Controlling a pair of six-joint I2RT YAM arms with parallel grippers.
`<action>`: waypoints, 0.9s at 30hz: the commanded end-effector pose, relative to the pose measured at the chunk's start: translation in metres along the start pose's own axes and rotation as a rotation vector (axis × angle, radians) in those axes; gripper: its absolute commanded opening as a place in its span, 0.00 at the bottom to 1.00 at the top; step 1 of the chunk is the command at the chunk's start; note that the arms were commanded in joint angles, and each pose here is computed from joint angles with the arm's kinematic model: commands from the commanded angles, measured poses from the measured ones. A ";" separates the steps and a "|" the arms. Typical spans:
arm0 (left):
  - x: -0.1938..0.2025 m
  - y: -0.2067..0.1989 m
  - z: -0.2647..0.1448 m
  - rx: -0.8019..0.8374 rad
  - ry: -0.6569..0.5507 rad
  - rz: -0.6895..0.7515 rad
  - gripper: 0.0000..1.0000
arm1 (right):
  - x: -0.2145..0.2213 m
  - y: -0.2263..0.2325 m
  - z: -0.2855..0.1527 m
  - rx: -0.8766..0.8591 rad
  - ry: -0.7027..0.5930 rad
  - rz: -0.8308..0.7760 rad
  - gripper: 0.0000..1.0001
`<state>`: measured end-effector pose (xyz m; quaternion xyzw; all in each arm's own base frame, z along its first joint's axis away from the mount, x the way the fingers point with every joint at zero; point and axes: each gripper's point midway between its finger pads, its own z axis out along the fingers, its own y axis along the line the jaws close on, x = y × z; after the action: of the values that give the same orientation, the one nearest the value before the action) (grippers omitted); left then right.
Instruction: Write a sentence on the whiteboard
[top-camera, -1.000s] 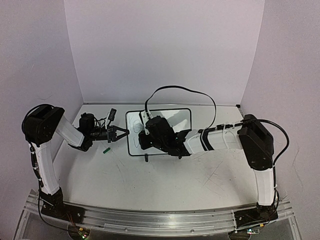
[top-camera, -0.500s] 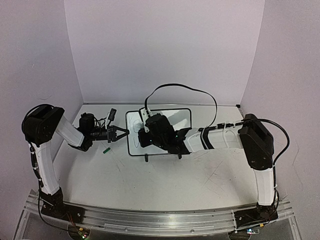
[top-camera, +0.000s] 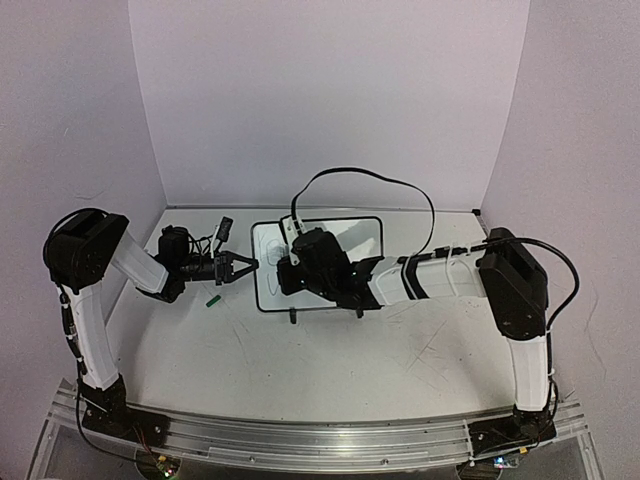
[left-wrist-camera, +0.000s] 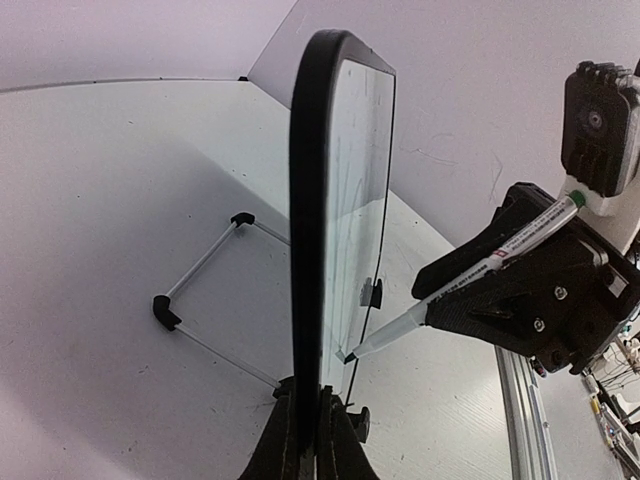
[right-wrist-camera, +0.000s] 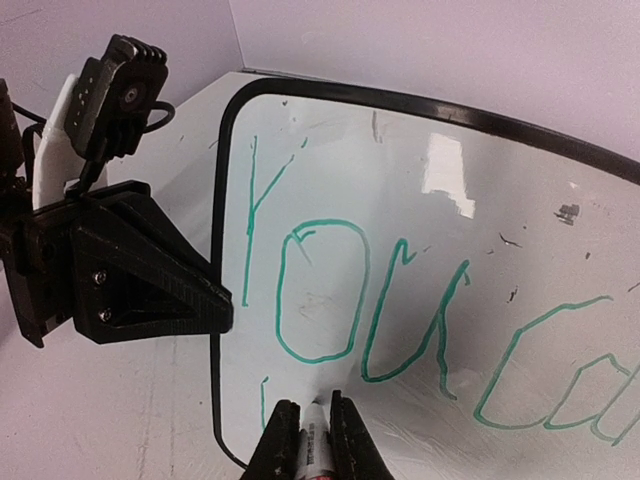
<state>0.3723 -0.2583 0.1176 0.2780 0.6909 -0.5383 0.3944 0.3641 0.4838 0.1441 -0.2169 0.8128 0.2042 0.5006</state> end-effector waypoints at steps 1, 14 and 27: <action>-0.014 0.003 -0.002 -0.036 -0.024 0.034 0.00 | 0.006 -0.024 -0.003 0.066 0.019 0.017 0.00; -0.014 0.002 -0.002 -0.033 -0.024 0.036 0.00 | 0.029 -0.019 0.000 0.053 0.064 0.015 0.00; -0.014 0.002 -0.002 -0.034 -0.023 0.035 0.00 | 0.048 -0.011 0.003 0.035 0.101 0.015 0.00</action>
<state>0.3721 -0.2584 0.1178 0.2787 0.6905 -0.5383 0.3946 0.3510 0.4805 0.1214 -0.2158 0.8275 0.2121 0.4730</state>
